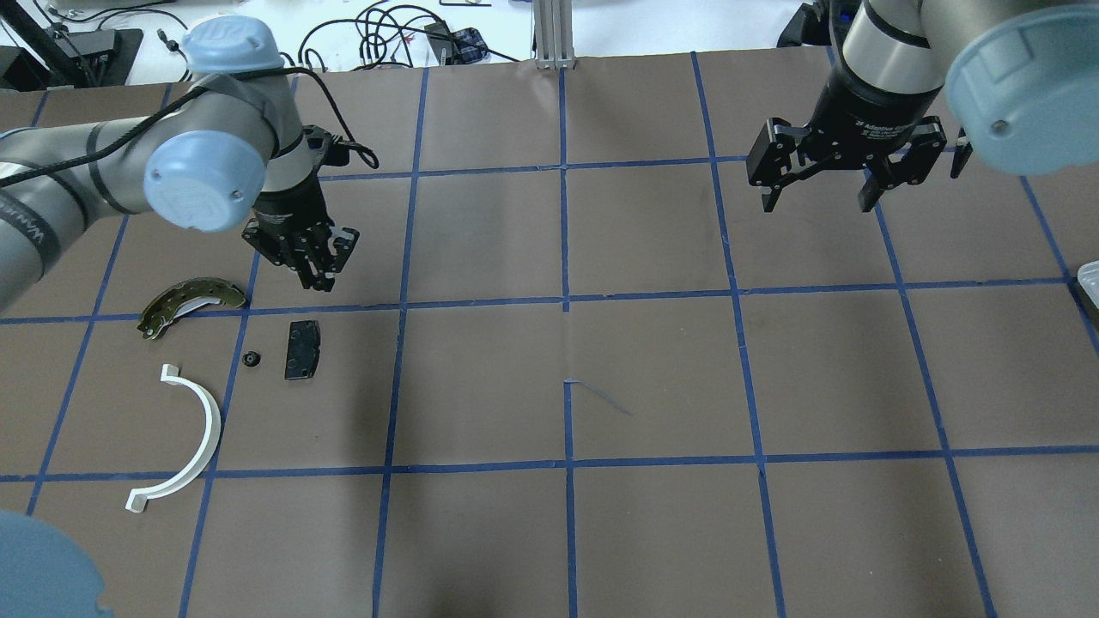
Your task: Place bearing gear from tray to pile
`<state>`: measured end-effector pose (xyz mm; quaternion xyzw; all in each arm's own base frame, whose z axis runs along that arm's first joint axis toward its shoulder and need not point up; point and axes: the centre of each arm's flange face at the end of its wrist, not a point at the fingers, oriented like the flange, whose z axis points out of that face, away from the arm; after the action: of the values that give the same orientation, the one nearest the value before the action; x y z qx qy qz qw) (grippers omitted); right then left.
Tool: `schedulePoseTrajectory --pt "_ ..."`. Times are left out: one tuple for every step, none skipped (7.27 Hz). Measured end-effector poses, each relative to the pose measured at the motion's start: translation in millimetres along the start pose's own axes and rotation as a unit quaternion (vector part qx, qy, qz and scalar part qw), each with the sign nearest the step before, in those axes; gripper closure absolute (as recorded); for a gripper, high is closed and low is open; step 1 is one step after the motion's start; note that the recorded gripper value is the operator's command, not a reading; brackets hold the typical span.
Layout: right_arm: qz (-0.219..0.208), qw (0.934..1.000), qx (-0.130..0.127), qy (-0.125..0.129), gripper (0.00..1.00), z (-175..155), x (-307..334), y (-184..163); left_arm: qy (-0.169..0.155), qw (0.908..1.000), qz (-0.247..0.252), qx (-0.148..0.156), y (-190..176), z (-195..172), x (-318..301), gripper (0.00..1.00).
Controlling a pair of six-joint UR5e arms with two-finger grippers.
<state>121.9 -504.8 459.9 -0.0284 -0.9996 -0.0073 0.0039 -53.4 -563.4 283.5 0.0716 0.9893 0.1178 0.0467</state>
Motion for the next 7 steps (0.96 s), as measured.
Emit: schedulePoseTrajectory --pt "0.0 1.0 0.002 0.0 0.0 -0.2 0.0 -0.4 -0.006 1.0 0.005 0.0 11.8 16.9 -37.0 1.0" --pt "0.0 1.0 0.003 0.0 0.0 -0.2 -0.1 -0.6 -0.011 0.9999 0.005 -0.002 24.1 39.1 -62.6 1.0" --pt "0.001 1.0 0.002 0.0 0.0 0.8 -0.4 -0.8 -0.017 0.9998 0.004 0.003 35.1 56.3 -70.7 1.0" --pt "0.002 1.0 0.003 0.0 0.0 0.2 -0.3 -1.1 -0.022 0.9997 0.002 0.009 46.7 67.8 -72.2 1.0" --pt "0.002 1.0 0.008 0.0 0.0 -2.8 -0.4 -1.8 -0.023 0.9996 -0.001 0.013 56.4 75.7 -75.1 1.0" --pt "0.002 0.9999 0.012 0.0 0.0 -4.3 -0.4 -2.5 -0.021 0.9997 -0.006 0.013 63.2 82.5 -82.0 1.0" --pt "0.005 0.9999 0.011 -0.001 0.0 -3.5 -0.5 -2.2 -0.015 0.9997 -0.014 0.011 69.4 90.4 -91.0 1.0"
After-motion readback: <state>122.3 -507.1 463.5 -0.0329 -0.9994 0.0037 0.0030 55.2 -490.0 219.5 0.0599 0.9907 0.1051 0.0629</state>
